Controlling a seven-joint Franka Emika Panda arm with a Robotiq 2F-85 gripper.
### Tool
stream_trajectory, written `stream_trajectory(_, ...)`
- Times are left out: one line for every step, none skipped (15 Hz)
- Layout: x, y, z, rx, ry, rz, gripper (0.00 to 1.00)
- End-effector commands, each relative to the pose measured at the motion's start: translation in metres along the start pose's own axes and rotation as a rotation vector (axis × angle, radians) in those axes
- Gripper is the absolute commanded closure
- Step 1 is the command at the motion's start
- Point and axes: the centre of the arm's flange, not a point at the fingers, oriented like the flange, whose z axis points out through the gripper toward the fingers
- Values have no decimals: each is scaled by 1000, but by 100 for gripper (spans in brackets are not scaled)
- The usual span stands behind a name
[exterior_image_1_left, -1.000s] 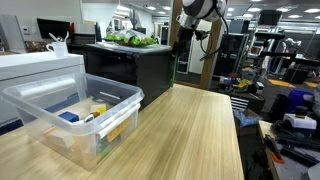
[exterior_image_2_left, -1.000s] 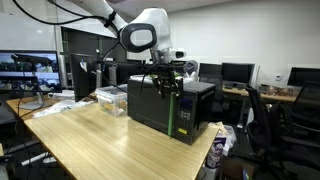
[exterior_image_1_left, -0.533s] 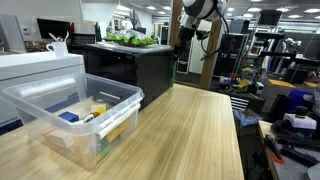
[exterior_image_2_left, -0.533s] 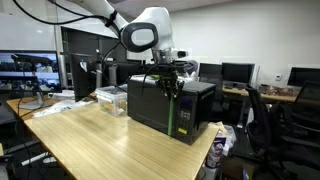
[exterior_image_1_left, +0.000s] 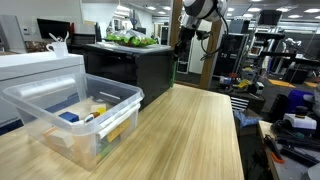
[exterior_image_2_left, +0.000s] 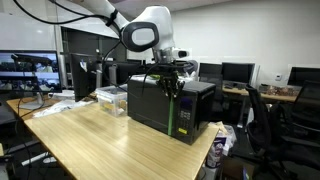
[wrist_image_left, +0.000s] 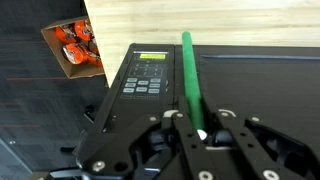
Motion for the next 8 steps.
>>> stream_trajectory(-10,11,7,3,-6,-12,95)
stream_trajectory(-12,12,8,1,-8,-13,95)
stream_trajectory(-16,12,10,-3,-10,-16,95)
stream_trajectory(-18,12,11,-4,-11,-17,95)
stream_trajectory(-21,10,13,-12,-12,-26,95)
stream_trajectory(-23,9,13,-15,-10,-30,95)
stream_trajectory(-26,6,13,-22,-9,-40,95)
stream_trajectory(-30,4,14,-34,-3,-45,95)
